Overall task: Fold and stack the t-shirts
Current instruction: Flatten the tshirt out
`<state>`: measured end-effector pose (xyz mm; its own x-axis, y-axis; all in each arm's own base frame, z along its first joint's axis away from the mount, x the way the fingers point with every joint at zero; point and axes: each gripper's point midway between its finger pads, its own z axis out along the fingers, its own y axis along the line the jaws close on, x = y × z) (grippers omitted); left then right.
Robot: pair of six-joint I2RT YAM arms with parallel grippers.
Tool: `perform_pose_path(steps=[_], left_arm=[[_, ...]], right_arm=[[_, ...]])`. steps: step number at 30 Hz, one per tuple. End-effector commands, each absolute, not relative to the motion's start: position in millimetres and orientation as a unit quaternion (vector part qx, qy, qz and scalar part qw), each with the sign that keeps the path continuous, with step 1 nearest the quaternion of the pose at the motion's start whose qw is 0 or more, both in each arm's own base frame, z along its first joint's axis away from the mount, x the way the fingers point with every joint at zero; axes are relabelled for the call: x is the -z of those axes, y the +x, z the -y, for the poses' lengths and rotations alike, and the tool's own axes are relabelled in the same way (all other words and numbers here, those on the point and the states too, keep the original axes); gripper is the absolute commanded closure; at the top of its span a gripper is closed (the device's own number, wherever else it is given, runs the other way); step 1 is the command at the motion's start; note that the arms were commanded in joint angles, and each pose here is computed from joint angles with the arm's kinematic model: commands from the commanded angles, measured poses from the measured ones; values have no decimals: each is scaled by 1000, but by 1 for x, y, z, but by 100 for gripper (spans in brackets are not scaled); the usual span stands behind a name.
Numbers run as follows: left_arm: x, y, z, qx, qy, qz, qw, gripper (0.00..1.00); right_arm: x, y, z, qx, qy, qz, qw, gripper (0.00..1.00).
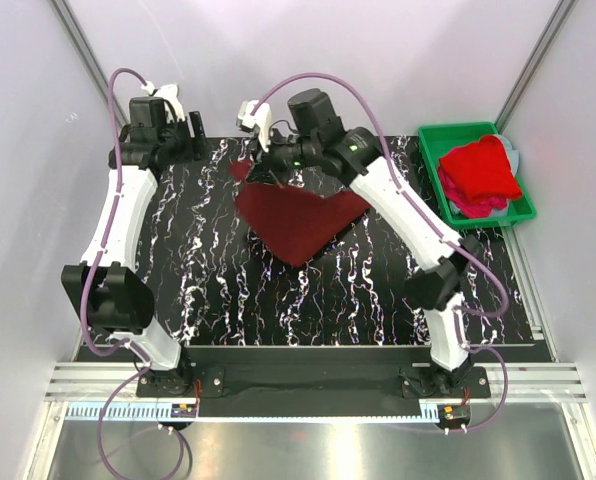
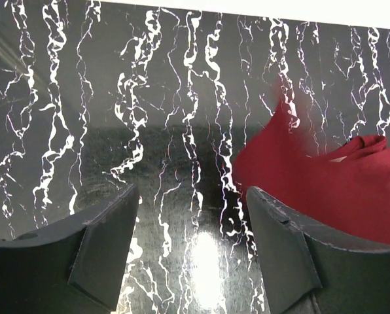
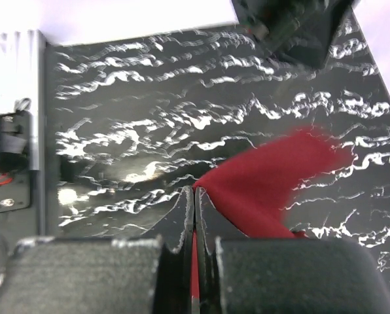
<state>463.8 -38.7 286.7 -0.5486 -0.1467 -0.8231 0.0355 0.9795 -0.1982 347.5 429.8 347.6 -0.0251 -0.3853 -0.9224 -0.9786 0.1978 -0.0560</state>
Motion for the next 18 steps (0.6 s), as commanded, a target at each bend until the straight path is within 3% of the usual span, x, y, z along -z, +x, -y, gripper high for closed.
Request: perform_pose_path(steps=[1,4,10,14,18], left_arm=[[-290,468,34,82,-40,-868,488,28],[-288,469,29,71,-48,-869,487,28],[-302,454,-12,17,-93,-859,503,28],[-308,430,-51,-28,-126,-849,512,27],[-312,408,-62,-68,-120,-842,522,26]], right_arm=[[-480,304,-393,-352,-519,-533,568,100],[-483,299,-376,-322,-526,-534,578,100],[-416,335,-355,-257,-520,-593,558,100],[-353,372,-355,-323,-405,-704,486,100],[-298,423,-353,-316,-297,-785,443,100]])
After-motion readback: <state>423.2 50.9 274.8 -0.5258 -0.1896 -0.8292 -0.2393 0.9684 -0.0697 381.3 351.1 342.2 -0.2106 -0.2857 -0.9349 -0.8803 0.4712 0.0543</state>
